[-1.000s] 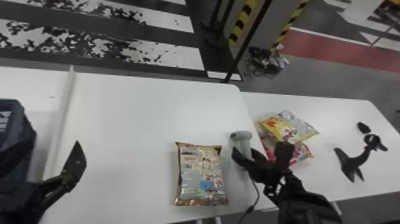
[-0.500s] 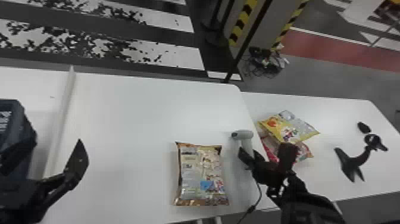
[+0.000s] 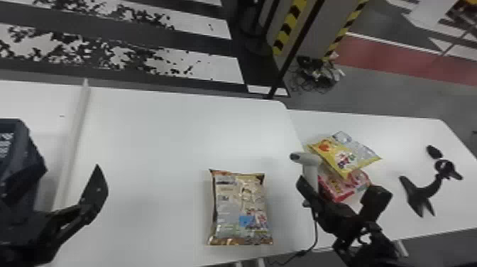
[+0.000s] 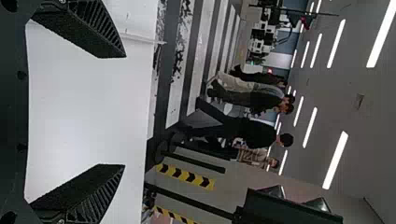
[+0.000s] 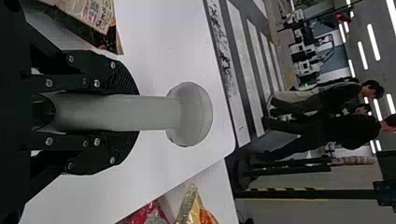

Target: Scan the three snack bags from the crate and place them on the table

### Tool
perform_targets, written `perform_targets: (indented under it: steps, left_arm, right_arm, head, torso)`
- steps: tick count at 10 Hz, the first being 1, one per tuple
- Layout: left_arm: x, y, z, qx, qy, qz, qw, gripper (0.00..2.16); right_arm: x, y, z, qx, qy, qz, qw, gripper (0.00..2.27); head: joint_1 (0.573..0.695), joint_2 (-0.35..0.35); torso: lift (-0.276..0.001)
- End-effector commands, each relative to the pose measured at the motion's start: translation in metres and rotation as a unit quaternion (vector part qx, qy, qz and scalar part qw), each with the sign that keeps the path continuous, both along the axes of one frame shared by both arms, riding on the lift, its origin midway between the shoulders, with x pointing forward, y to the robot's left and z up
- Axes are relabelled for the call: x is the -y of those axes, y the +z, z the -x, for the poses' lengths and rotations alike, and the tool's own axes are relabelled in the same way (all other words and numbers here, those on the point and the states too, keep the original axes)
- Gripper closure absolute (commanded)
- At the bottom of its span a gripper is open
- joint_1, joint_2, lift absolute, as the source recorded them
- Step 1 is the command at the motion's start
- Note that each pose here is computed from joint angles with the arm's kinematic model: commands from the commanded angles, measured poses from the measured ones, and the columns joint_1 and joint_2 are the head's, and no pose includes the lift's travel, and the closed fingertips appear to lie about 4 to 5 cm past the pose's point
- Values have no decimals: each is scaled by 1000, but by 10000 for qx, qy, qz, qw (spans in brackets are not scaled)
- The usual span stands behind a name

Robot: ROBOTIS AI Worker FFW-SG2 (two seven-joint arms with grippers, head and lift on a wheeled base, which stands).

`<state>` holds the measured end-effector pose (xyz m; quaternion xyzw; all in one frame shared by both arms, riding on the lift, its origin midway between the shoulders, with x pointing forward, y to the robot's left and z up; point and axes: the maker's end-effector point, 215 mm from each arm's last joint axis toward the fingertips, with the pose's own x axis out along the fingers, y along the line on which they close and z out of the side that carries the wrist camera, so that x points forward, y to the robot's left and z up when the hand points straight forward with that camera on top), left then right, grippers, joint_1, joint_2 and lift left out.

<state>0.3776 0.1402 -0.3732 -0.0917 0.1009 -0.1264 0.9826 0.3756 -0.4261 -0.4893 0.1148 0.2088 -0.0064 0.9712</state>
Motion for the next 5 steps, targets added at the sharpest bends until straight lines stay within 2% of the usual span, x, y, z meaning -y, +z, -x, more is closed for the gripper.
perform_targets:
  steps: [1,2,5]
  left_arm:
    - [2,1,0,5,-13,8,10000,22]
    - [1,0,0,-5,7,11,10000,22]
    - [-5,-1,3,-11,118,-16,9999,22]
  right_arm:
    - [-21,32,13,307,84,-6,9995,2243]
    - [-36,52,17,578,149,30,9982,2243]
    - [-97,65,27,611,638,-117,9960,2243]
  head:
    - [695,-350]
    - [695,-350]
    - [695,-346]
  torso:
    - [-62]
    - [-62]
    - [-62]
